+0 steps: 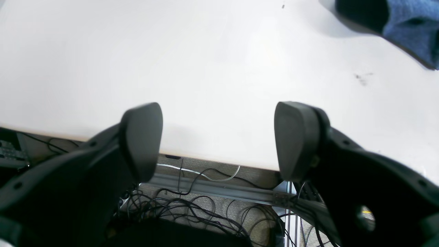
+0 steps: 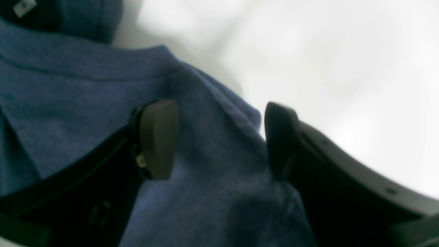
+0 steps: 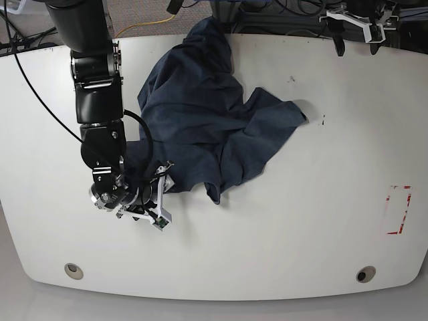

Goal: Fold the T-shirt properly
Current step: 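Reach the right gripper down and pinch an edge of the navy T-shirt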

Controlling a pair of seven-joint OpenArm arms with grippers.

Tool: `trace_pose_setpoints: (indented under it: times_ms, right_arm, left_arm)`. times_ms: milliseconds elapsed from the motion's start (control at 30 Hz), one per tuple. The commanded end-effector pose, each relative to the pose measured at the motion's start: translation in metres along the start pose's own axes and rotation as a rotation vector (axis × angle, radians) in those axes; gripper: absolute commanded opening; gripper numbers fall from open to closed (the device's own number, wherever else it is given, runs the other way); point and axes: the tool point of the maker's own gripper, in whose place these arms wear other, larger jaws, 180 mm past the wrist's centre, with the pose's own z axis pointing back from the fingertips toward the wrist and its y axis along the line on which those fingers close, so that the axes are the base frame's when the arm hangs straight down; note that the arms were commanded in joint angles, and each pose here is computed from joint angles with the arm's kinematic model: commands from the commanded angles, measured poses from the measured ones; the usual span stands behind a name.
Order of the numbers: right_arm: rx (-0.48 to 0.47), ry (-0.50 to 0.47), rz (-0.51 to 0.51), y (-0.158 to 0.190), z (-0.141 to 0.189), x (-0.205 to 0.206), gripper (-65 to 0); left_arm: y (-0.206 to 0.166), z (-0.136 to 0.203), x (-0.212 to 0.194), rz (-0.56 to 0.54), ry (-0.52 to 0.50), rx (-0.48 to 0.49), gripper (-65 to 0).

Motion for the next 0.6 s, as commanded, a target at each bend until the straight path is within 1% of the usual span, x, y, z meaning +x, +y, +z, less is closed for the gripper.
trace_pose_setpoints:
  times_ms: [0, 100, 267, 500, 567]
  right_arm:
    - [-0.016, -0.064, -0.011, -0.015, 0.006, 0.022, -26.3]
    - [-0.002, -0.07, -0.032, -0.018, 0.0, 0.022, -26.3]
    - [0.02, -0.037, -0.068, -0.022, -0.007, 0.015, -26.3]
    - [0.027, -0.029, -0.073, -0.02, -0.009, 0.011, -27.1]
    - [0.036, -0.017, -0.079, -0.015, -0.012, 0.004, -27.1]
  left_arm:
    - [0.002, 0.004, 0.005, -0.01, -0.018, 0.001, -17.8]
    - [0.002, 0.004, 0.005, -0.01, -0.018, 0.001, -17.8]
    - [0.001, 0.003, 0.006, -0.01, -0.02, 0.001, -17.8]
    - [0.001, 0.003, 0.007, -0.009, -0.023, 0.001, -17.8]
    - [0.001, 0.001, 0.009, -0.008, -0.031, 0.001, -17.8]
